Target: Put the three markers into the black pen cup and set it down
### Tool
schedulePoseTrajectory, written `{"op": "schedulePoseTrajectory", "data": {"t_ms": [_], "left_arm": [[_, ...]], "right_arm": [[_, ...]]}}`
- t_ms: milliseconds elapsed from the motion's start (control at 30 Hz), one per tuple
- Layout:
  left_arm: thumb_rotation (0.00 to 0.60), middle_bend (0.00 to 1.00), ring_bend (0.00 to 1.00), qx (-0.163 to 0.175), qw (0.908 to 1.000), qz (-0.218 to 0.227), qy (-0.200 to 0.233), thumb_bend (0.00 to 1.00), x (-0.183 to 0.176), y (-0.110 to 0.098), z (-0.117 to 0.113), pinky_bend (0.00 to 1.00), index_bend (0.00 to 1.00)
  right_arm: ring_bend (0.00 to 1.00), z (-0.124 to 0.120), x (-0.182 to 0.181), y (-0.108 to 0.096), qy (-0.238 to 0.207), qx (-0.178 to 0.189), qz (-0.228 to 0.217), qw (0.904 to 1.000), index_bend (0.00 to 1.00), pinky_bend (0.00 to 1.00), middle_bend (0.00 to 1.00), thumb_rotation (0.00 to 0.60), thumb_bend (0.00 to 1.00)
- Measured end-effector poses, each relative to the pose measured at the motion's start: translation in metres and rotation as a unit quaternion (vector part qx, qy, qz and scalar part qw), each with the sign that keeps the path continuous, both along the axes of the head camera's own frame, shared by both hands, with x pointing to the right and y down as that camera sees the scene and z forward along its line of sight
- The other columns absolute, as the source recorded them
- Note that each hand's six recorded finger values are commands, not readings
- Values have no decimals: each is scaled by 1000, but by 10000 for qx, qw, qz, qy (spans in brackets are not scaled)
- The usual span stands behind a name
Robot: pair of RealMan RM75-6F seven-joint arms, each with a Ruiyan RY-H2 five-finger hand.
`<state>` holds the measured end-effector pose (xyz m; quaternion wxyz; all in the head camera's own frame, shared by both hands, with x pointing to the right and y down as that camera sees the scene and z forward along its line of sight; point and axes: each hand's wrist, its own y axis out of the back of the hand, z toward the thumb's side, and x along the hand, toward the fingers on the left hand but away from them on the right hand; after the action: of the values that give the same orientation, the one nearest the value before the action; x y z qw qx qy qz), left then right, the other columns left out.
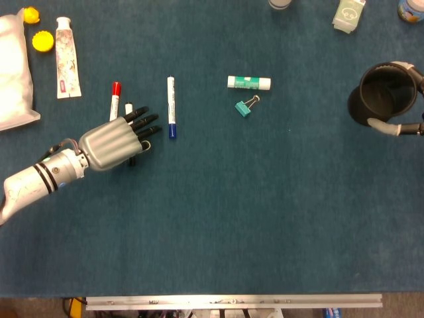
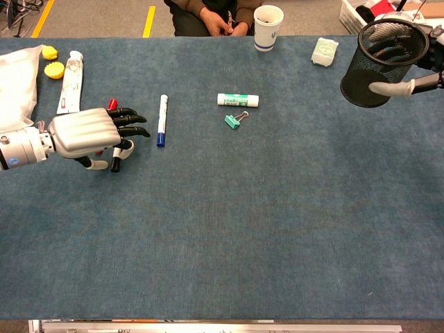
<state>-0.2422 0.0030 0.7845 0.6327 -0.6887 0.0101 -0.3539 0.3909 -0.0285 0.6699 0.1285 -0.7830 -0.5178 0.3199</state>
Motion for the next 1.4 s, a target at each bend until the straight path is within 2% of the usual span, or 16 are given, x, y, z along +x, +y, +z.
{"op": "schedulePoseTrajectory", "data": {"t_ms": [500,933,1400], "left_arm": [[600,144,24,-29,10000,23,5,228,4,3,2,86,558],[600,143,24,-38,10000,40,-11,228,7,5,6,86,546],[600,149,24,-16,10000,28,2,228,9,8,8,86,638]], "right_arm": [[276,-5,5,1,7,51,54,10000,354,294,355,600,164],[276,-10,10,2,8,95,119,9999,355,294,355,600,164],[276,-11,14,2,-5,116,178,9998,356,294,355,600,164]]}}
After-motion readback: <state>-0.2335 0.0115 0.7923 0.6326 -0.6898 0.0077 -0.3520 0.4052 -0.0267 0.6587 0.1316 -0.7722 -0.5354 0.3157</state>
